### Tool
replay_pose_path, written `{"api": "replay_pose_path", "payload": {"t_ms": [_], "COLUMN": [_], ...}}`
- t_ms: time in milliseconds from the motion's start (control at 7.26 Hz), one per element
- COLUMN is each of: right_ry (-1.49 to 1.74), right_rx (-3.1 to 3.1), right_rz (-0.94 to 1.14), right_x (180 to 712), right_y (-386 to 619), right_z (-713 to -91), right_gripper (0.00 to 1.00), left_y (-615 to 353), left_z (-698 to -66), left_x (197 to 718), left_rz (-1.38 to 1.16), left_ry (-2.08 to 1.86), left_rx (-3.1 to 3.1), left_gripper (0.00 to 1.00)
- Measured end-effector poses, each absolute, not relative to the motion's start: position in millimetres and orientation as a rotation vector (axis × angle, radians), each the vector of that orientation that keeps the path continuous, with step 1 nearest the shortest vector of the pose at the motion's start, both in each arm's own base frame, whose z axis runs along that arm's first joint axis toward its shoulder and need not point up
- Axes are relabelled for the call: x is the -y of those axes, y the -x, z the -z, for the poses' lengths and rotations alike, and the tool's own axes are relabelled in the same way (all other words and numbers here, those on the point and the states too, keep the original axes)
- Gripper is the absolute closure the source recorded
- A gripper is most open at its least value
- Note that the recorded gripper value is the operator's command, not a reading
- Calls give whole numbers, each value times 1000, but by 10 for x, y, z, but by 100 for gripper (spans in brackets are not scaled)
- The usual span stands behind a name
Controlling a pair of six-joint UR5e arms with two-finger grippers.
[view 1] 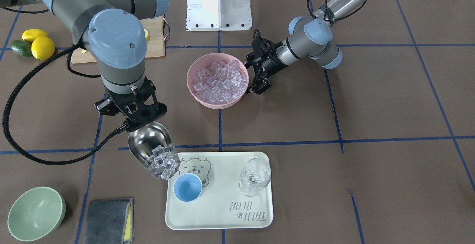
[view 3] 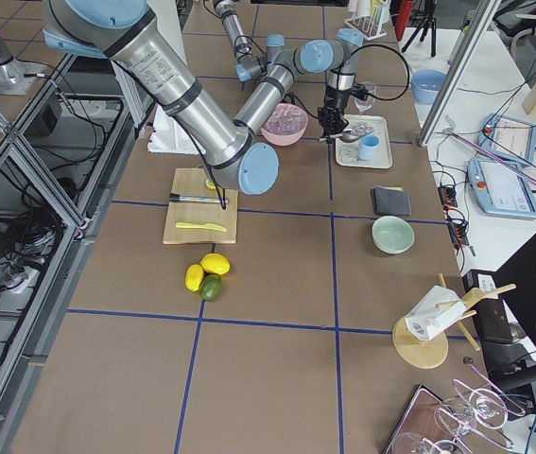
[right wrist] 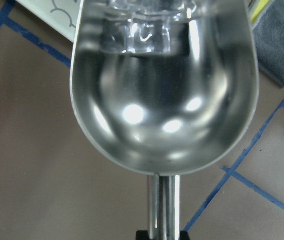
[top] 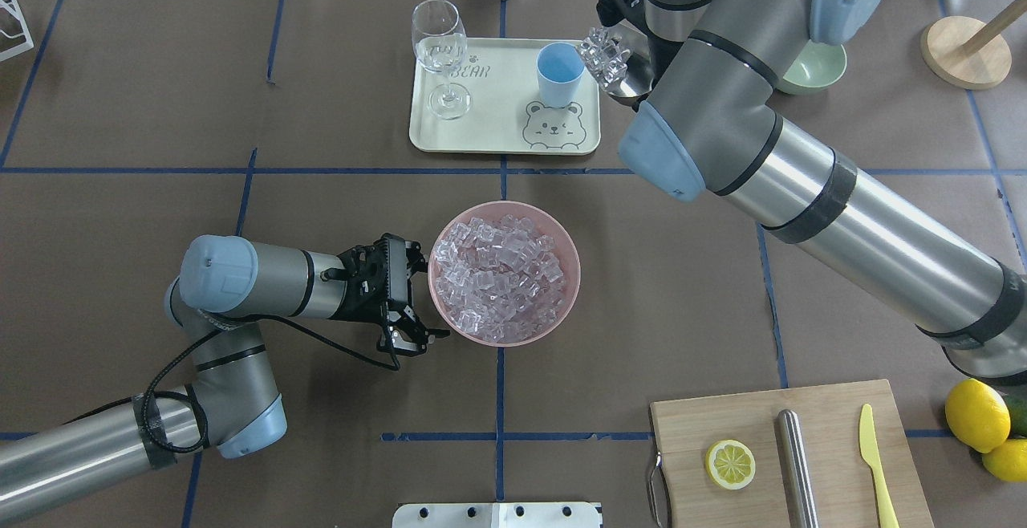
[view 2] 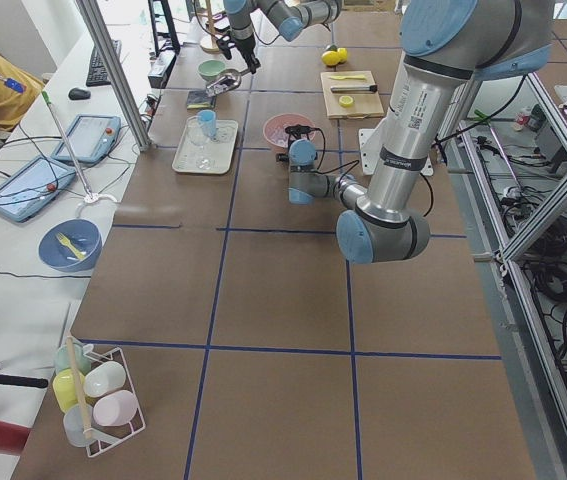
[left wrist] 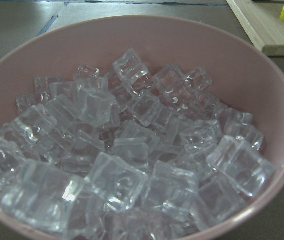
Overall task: Put ice in cup with scoop
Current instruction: 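Carry the scoop of ice to the small blue cup on the tray, then tilt the scoop with the right gripper to pour ice into the blue cup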
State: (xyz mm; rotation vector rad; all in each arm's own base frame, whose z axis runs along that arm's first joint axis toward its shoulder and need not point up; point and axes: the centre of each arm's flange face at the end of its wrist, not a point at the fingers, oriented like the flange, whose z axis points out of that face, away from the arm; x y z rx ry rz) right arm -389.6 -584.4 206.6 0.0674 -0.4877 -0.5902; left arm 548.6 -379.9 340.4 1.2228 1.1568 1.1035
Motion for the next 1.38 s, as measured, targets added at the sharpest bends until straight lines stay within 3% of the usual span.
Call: {"api": "replay_pose_path", "payload": {"t_ms": [1378], "right_ry": [12], "right_rx": [433], "right_rz": [638], "right_x": [6246], "right_y": [4398], "right_z": [-2011], "right_gripper": [100], "left_y": [-5475], "left_z": [-3425], "left_x": [3783], "left_rz": [-1104], "left_ry": [-1227], "left_rx": [-1160], "left_gripper": [0]}}
